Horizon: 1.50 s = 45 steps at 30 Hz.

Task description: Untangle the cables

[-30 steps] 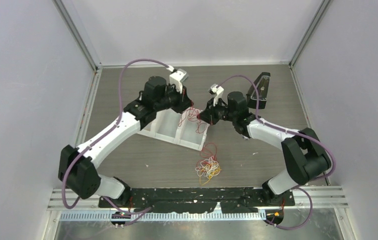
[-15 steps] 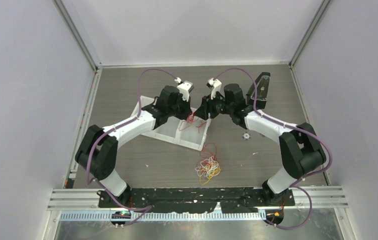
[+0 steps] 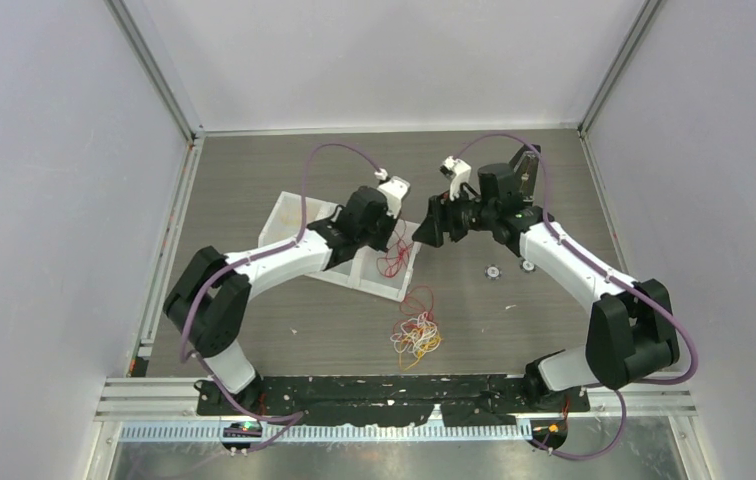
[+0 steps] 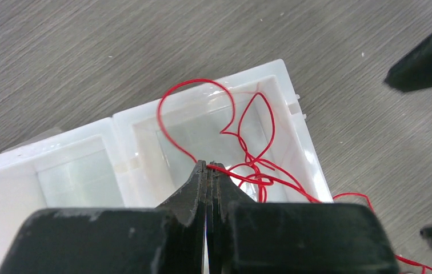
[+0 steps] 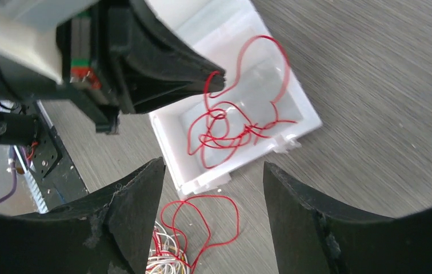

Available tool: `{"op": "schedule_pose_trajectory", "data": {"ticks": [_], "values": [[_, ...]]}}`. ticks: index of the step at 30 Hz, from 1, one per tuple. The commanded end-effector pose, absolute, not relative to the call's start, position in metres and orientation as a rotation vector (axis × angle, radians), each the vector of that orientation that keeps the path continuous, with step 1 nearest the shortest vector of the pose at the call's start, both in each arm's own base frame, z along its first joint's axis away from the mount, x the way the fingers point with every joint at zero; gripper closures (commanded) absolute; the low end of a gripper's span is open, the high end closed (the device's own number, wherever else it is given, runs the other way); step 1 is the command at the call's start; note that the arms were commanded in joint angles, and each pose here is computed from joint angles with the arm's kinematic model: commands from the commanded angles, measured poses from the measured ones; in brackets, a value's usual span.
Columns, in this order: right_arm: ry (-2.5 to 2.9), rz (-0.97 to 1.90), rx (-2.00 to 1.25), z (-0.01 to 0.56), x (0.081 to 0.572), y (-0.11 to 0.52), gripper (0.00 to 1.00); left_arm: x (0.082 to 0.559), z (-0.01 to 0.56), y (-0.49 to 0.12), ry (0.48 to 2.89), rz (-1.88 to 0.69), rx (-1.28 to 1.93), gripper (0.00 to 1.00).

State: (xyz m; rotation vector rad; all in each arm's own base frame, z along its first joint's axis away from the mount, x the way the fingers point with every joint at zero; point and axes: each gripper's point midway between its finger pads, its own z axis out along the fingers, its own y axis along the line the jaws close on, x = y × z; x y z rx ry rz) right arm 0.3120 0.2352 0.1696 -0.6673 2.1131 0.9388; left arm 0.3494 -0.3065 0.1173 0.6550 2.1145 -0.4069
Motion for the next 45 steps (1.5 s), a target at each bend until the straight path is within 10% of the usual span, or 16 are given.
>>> {"op": "schedule_pose_trajectory", "data": {"ticks": [1, 7, 13, 22, 33, 45], "values": [[2.184, 0.933, -0.550, 0.165, 0.309, 0.213, 0.30, 0.364, 0.111, -0.301, 2.124, -0.215, 0.681, 0.99], [2.298, 0.914, -0.397, 0.146, 0.311, 0.208, 0.30, 0.335, 0.144, -0.308, 2.116, -0.389, 0.727, 0.50], [2.341, 0.969, -0.325, 0.132, 0.314, 0.226, 0.30, 0.295, 0.208, -0.313, 2.042, -0.617, 0.788, 0.25], [2.375, 0.989, -0.235, 0.105, 0.325, 0.250, 0.43, 0.287, 0.222, -0.252, 2.091, -0.623, 0.665, 0.25], [2.359, 0.963, -0.121, 0.100, 0.375, 0.250, 0.94, 0.278, 0.179, -0.201, 2.186, -0.513, 0.557, 0.26], [2.332, 0.759, 0.051, 0.100, 0.430, 0.199, 0.95, 0.302, 0.146, -0.190, 2.227, -0.446, 0.564, 0.26]]}}
